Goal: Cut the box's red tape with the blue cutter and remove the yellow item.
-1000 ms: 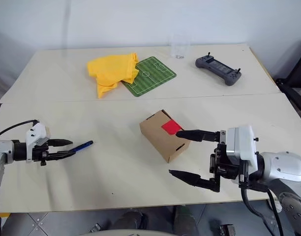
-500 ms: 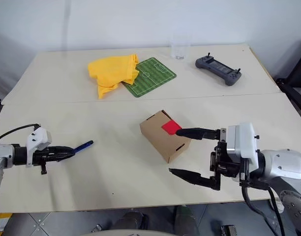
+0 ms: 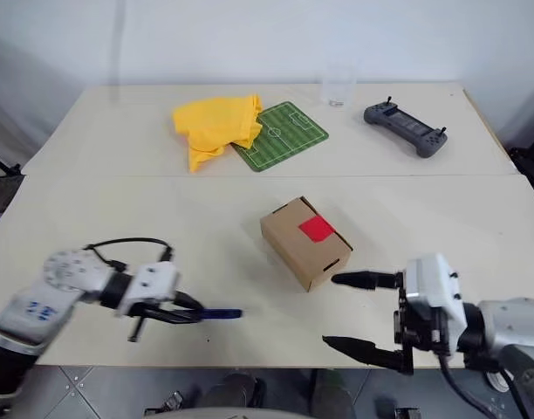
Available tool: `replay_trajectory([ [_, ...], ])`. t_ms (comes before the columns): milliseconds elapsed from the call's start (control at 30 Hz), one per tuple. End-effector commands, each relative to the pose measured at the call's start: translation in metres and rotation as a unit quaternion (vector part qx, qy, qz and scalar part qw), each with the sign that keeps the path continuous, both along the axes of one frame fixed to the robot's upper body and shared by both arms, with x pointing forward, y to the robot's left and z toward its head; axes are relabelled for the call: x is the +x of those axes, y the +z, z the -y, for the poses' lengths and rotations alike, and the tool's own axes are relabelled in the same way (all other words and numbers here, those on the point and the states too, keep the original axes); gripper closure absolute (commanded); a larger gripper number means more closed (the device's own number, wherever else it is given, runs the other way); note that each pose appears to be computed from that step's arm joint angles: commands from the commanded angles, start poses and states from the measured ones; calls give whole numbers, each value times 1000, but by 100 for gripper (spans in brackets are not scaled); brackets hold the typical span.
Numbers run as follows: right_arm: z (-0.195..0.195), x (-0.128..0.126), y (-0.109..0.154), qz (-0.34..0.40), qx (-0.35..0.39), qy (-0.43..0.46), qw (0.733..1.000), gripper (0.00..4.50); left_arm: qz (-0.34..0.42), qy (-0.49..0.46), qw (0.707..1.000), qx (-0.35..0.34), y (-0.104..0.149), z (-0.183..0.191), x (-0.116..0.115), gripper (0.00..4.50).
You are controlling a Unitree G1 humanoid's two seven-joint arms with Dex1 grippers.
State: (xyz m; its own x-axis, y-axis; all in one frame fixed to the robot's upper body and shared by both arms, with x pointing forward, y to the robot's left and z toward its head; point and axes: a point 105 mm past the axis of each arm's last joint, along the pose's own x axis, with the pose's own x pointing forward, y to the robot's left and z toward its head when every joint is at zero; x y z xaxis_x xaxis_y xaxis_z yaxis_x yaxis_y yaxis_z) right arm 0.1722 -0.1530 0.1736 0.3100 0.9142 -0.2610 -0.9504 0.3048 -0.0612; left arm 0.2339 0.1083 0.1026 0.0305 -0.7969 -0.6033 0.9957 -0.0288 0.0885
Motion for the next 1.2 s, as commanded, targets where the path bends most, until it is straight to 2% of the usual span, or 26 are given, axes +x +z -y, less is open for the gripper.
replay_trajectory([
  [33,0,-4,-18,2,-51,-17,999,156,-10,26,999,37,-11,31,-4,404],
  [133,-2,-3,-30,11,-81,-30,996,269,-22,17,998,52,-15,43,-12,404],
  [300,-13,11,-49,29,-103,-56,993,433,-23,34,998,52,-14,57,-10,404],
  [333,-16,12,-52,30,-105,-55,993,442,-20,35,998,54,-13,58,-10,404],
  [667,-42,36,-69,21,-110,-34,993,442,8,32,997,66,-11,74,-2,404],
  [1200,-39,42,-92,11,-160,12,987,442,15,28,997,67,-8,82,-1,404],
])
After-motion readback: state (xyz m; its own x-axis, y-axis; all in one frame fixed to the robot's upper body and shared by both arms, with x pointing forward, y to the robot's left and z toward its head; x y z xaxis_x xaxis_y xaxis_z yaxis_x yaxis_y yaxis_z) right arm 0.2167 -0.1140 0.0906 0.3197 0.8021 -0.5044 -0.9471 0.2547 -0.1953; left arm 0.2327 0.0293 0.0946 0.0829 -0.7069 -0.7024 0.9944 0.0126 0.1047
